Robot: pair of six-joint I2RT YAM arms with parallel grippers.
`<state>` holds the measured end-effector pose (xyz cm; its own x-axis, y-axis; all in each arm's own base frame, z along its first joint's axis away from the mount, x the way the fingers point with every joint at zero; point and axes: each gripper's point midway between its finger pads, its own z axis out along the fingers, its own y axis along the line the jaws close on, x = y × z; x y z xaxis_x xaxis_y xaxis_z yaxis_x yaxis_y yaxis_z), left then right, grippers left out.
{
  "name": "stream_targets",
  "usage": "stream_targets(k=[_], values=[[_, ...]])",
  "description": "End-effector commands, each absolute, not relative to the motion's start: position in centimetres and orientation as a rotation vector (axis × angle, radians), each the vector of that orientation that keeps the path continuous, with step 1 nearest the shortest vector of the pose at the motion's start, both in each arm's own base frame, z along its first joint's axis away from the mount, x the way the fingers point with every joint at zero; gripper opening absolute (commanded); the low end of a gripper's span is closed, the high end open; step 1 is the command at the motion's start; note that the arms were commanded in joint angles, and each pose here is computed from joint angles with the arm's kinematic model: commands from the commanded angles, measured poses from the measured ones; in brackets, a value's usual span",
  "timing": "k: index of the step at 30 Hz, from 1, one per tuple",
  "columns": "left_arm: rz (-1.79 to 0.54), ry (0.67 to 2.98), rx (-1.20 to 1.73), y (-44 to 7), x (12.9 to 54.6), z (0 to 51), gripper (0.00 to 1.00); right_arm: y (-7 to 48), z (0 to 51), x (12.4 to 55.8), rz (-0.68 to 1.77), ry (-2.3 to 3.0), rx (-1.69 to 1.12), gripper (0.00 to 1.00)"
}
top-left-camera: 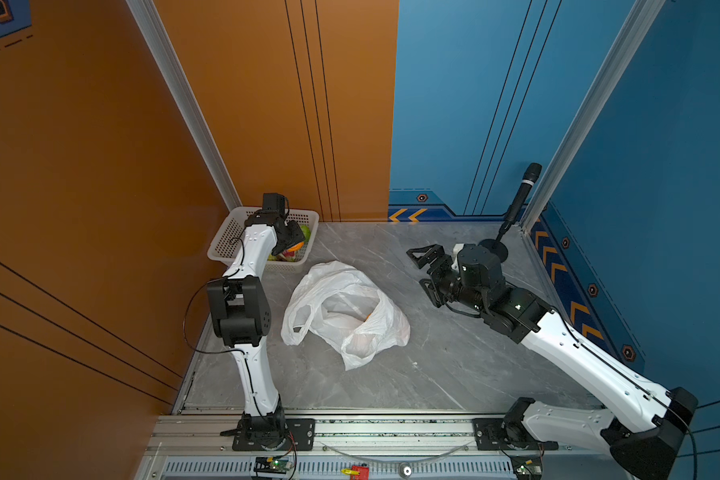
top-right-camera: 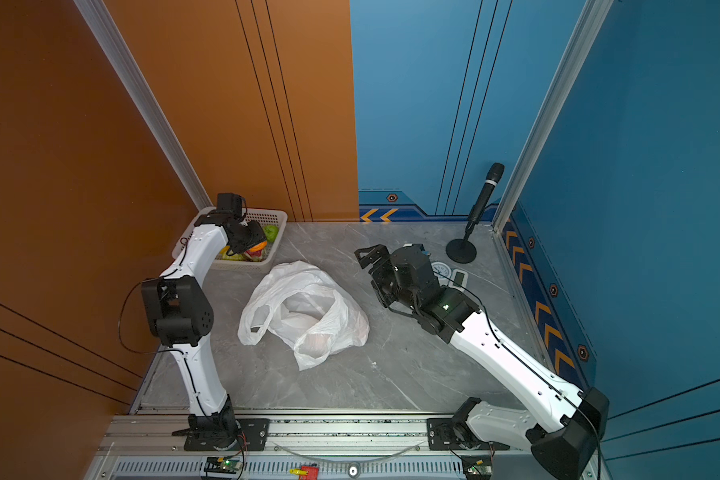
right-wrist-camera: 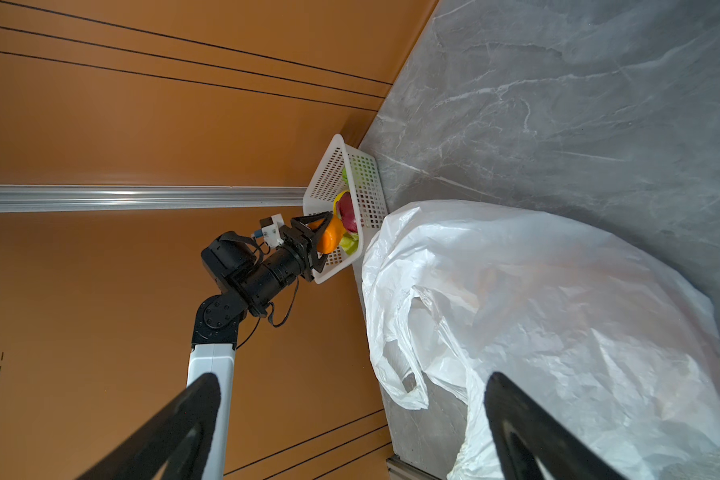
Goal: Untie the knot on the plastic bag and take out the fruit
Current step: 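Lower the orange into the basket and open the left gripper, then move both grippers back over the white bag opening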
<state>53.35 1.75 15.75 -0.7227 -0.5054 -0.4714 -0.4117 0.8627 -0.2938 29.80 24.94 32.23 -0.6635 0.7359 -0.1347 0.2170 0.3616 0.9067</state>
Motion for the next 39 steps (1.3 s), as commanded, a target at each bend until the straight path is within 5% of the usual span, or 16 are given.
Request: stream_targets(k=[1, 10, 16, 20, 33, 39], values=[[-0.221, 2.505, -0.676, 2.2, 53.5, 15.3, 0.47, 24.5, 31.9, 30.0, 1.215, 2.117, 0.815, 1.00], [-0.325, 2.601, -0.774, 2.4, 53.4, 10.7, 0.50, 24.6, 31.5, 29.8, 1.196, 2.148, 0.815, 1.00], [-0.317, 2.610, -0.779, 2.5, 53.0, 10.5, 0.76, 25.0, 31.7, 29.6, 1.192, 2.160, 0.808, 1.00], [-0.294, 2.569, -0.774, 2.9, 52.9, 12.5, 0.81, 25.3, 32.2, 29.6, 1.197, 2.153, 0.793, 1.00], [-0.229, 2.380, -0.730, 3.8, 50.2, 22.4, 0.83, 26.4, 33.6, 29.3, 1.203, 2.147, 0.713, 1.00], [-0.298, 2.328, -0.669, 1.5, 46.3, 26.6, 0.72, 28.7, 34.2, 28.9, 1.195, 2.184, 0.593, 0.93]])
